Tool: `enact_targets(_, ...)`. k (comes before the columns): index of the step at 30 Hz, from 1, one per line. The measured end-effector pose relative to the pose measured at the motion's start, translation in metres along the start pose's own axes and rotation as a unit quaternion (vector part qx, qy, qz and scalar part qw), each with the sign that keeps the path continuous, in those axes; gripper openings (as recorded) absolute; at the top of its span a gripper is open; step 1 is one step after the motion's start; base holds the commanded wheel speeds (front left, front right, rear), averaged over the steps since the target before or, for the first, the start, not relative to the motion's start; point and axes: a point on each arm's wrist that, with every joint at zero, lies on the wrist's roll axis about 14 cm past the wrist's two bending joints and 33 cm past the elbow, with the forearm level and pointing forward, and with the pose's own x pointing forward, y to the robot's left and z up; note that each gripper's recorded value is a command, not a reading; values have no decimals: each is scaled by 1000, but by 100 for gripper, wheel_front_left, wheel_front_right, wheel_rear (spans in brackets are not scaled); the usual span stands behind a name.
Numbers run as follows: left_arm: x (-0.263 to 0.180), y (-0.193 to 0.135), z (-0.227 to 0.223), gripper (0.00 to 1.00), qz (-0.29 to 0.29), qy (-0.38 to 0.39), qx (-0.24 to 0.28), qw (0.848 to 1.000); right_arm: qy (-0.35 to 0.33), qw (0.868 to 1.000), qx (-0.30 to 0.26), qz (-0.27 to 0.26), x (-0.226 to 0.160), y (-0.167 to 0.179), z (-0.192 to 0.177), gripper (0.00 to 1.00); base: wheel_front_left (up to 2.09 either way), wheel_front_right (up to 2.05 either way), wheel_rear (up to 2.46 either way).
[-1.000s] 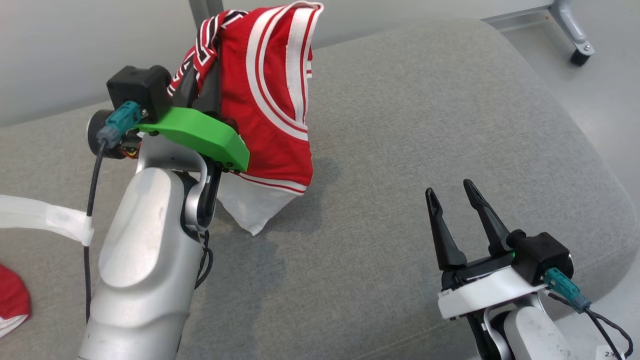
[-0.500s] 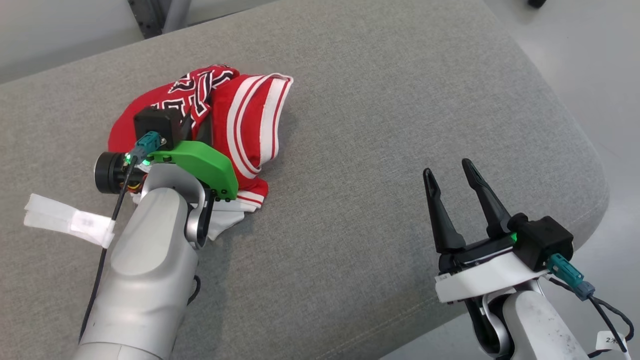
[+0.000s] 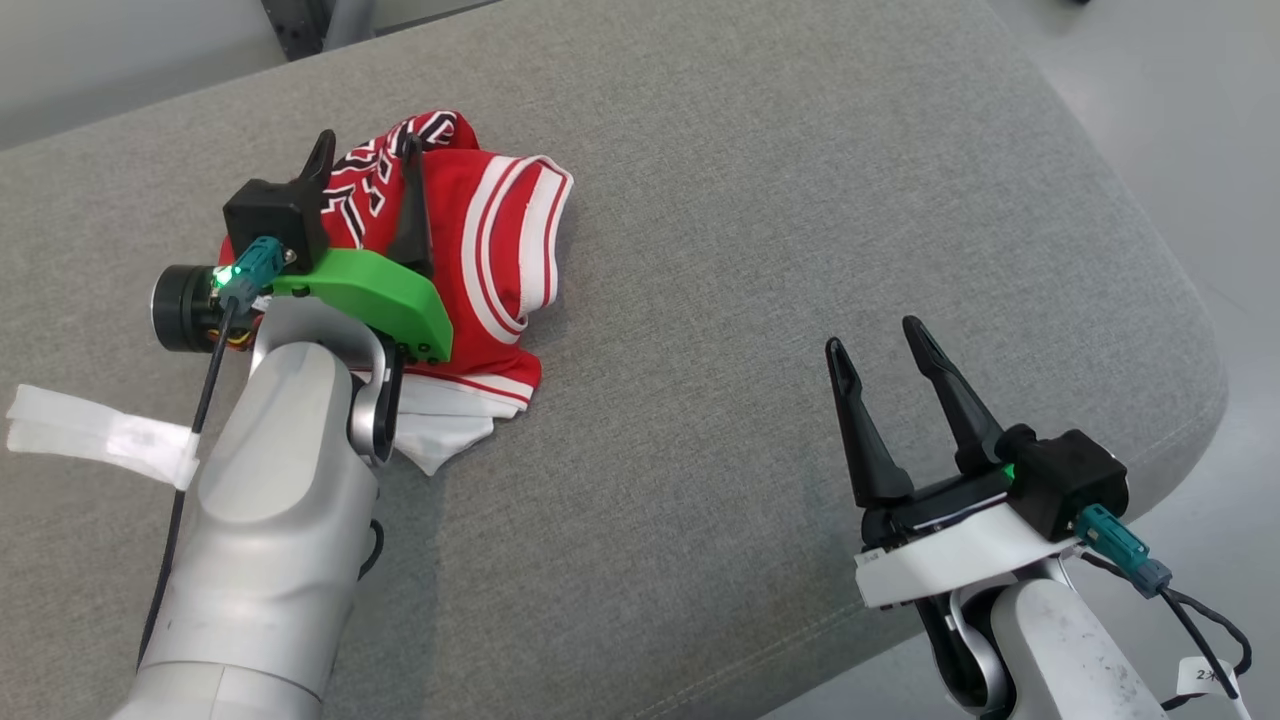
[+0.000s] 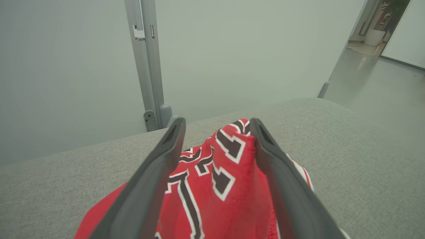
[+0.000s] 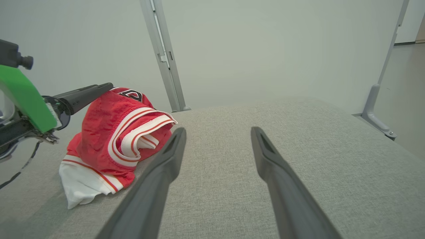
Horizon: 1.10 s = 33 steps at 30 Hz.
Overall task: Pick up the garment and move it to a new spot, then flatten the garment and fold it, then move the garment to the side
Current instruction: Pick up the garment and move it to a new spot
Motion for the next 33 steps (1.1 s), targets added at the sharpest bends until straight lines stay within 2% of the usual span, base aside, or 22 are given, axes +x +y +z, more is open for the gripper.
enact_targets(10,-44,5,36,100,17,-63,7,998,-9,1000,5,20,-5,14,5,100,0,0,0)
enact_targets(23,-150,45,37,100,113,-81,15,990,-2,998,7,61,-16,42,-2,100,0,0,0)
enact_targets(33,-222,70,46,100,193,-106,12,975,-33,995,-5,94,-19,63,17,100,0,0,0)
